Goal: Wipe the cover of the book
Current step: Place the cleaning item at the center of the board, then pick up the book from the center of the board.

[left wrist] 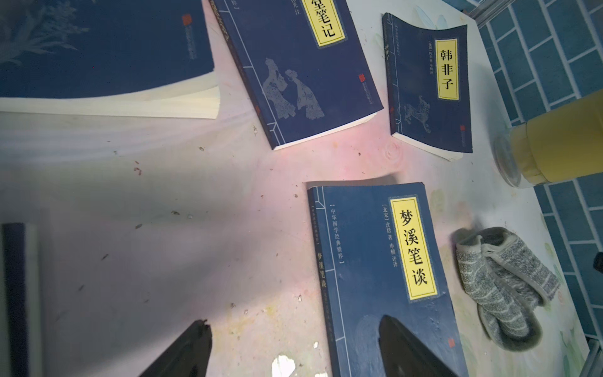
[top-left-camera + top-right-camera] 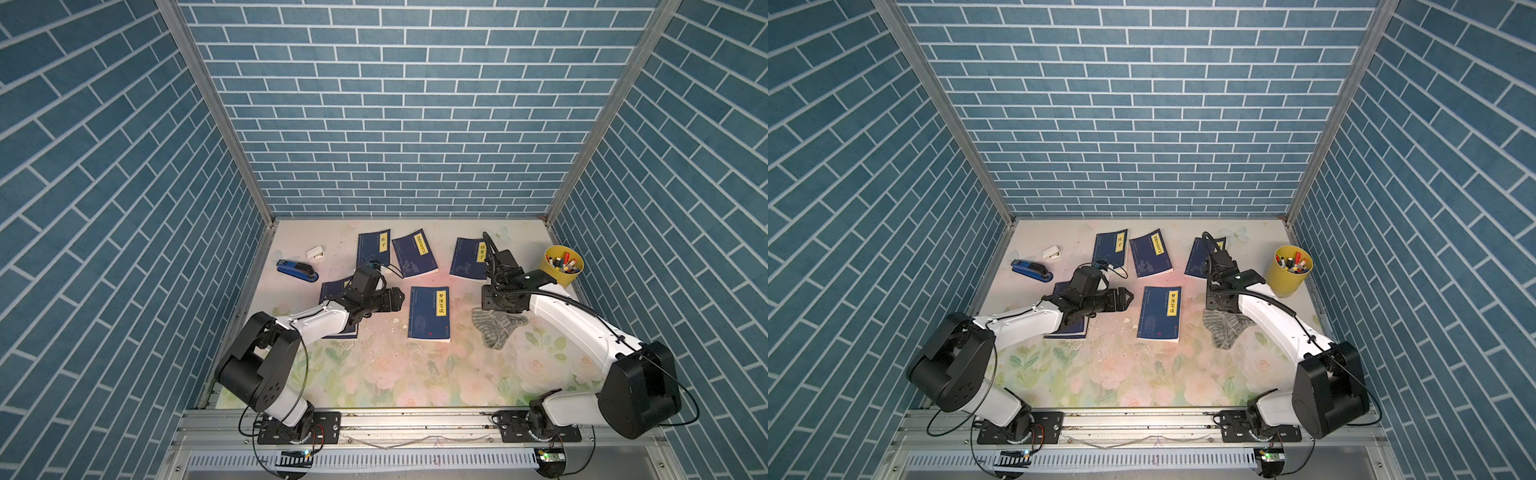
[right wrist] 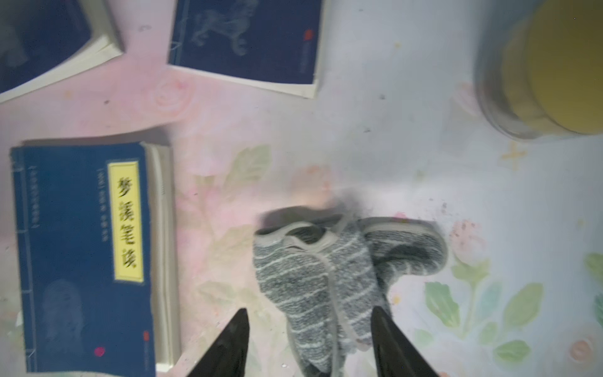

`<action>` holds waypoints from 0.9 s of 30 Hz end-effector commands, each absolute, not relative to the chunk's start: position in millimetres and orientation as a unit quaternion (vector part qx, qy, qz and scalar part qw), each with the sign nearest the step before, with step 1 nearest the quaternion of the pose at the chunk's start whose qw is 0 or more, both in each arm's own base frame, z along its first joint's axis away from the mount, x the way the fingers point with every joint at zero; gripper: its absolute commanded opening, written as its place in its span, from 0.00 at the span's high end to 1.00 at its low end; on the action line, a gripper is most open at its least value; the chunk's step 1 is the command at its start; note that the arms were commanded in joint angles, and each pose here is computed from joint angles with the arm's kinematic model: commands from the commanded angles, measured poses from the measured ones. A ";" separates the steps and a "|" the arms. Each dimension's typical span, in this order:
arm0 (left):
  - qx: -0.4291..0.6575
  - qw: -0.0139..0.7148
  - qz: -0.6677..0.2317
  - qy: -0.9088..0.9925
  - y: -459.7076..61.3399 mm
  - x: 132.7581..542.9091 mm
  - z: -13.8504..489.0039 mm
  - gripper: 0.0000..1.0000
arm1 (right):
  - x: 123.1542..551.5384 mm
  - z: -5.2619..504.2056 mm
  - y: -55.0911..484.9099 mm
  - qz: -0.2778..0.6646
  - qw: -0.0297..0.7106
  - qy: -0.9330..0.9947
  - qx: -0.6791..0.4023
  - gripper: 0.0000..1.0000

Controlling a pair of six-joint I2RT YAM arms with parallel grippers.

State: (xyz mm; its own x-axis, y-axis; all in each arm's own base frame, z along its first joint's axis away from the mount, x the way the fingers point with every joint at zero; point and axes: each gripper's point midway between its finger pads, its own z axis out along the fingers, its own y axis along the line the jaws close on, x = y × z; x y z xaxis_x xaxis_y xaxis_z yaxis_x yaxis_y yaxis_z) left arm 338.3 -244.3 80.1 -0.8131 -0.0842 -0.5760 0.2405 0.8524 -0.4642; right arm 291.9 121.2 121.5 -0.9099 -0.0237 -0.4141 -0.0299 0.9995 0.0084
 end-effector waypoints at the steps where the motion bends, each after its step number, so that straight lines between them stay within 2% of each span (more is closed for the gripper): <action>1: 0.047 0.307 -0.277 0.909 -261.4 342.1 82.0 0.15 | 289.8 102.0 163.9 0.071 0.193 0.978 -0.028 0.45; 10: 0.036 0.278 -0.285 0.917 -282.5 328.1 57.2 0.19 | 290.7 65.5 222.0 0.134 0.182 0.974 -0.034 0.59; 16: 0.039 0.261 -0.297 0.918 -284.5 316.2 46.6 0.22 | 285.1 40.3 225.4 0.128 0.155 0.979 -0.027 0.64; 27: 0.056 0.216 -0.334 0.916 -297.8 297.5 27.6 0.28 | 259.6 1.4 214.6 0.107 0.102 0.989 -0.009 0.82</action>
